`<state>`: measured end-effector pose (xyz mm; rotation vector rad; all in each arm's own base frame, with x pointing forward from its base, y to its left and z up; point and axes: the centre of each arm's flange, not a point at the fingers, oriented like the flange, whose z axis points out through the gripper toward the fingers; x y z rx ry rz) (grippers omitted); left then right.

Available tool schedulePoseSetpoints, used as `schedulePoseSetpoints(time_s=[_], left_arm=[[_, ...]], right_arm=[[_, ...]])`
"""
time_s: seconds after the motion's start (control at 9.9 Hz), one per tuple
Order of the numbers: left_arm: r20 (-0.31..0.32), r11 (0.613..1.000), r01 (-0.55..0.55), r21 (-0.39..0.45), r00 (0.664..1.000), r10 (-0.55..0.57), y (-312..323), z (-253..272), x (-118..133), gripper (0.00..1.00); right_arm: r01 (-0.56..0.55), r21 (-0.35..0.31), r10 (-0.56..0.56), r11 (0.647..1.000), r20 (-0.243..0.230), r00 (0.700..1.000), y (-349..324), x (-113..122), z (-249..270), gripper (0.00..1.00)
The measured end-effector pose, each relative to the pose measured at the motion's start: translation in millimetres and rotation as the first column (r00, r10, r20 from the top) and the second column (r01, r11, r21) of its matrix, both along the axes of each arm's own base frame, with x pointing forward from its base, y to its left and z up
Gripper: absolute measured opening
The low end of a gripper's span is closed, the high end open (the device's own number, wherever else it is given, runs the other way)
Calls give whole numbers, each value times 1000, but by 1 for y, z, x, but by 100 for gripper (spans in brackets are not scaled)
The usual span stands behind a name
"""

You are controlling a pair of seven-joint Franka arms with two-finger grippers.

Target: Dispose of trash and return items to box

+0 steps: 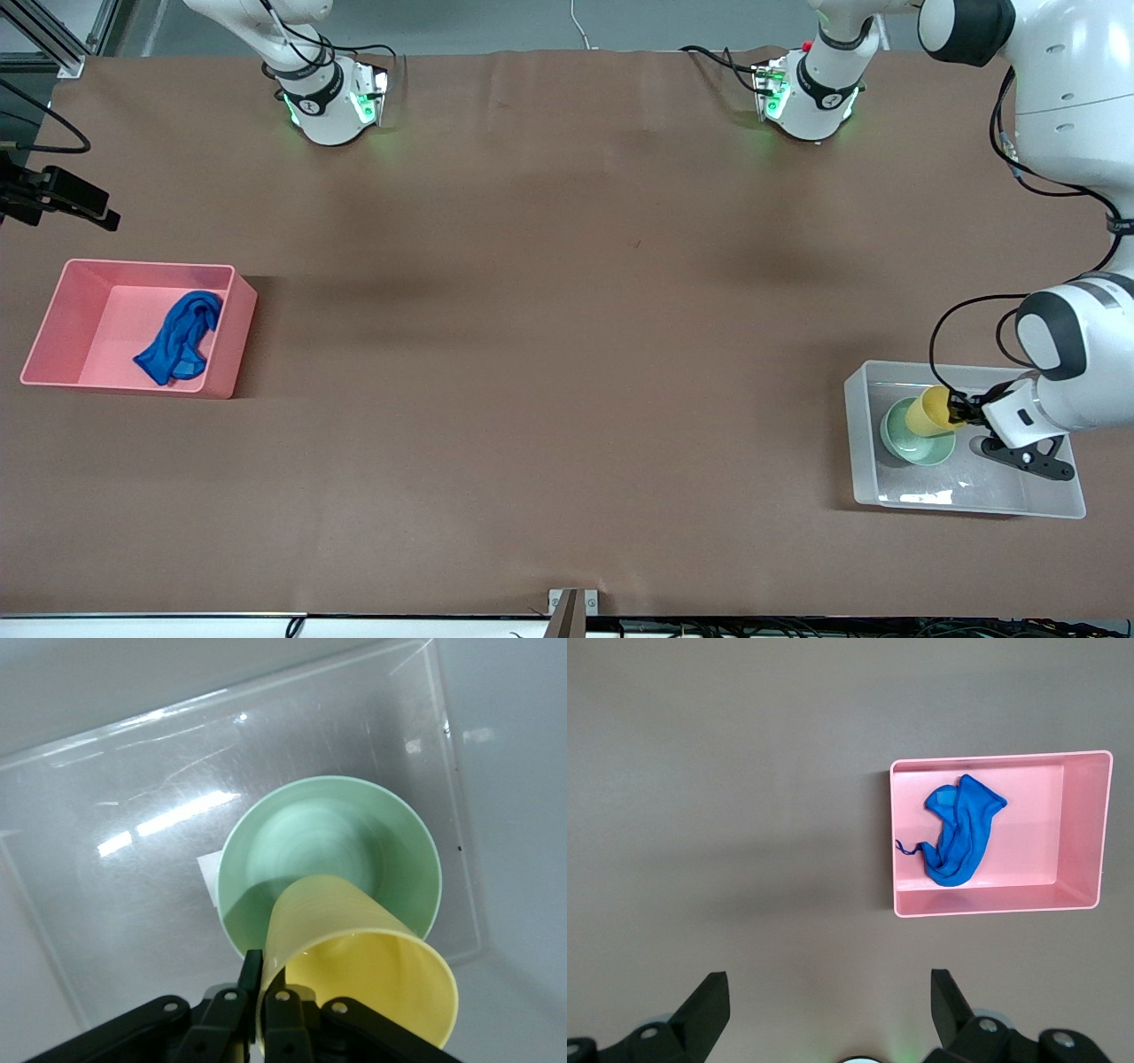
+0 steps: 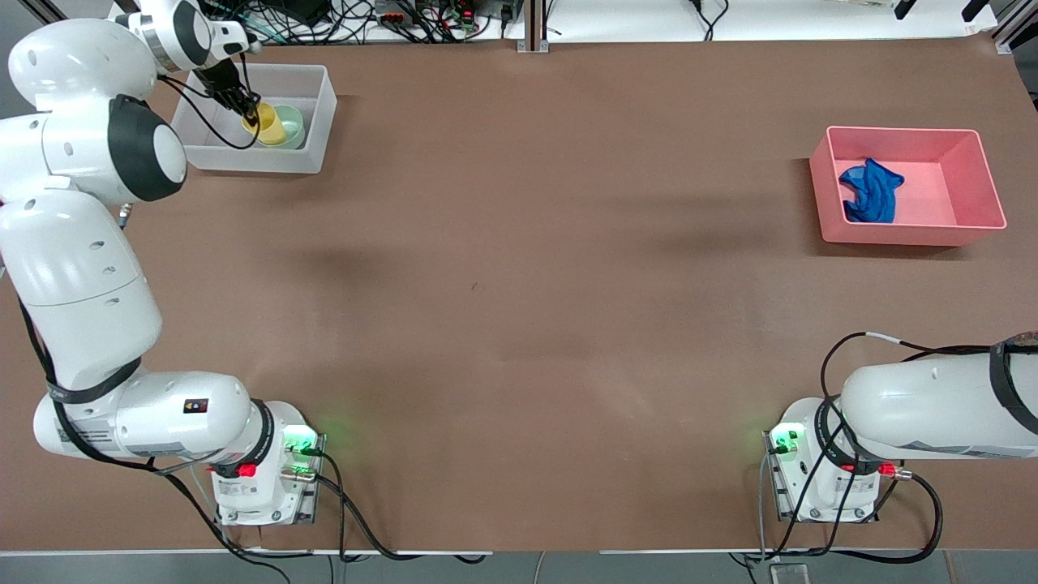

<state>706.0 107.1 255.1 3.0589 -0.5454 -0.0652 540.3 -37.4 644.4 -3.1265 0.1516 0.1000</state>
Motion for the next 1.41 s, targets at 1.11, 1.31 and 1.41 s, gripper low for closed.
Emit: schedulePoseSetpoints(time_s=[1.11, 1.31, 1.41], left_arm=[[107, 942, -333, -39, 936, 335, -73, 339, -96, 100], [103, 944, -328, -24, 939, 328, -104, 380, -129, 100], [97, 947, -322, -18, 942, 322, -107, 392, -139, 100]], right_arm=[[3, 1, -3, 1000, 2, 1000, -2, 0, 1, 100], [4, 1, -4, 1000, 2, 1000, -3, 0, 1, 100], [3, 1, -3, 1000, 2, 1000, -3, 0, 1, 100]])
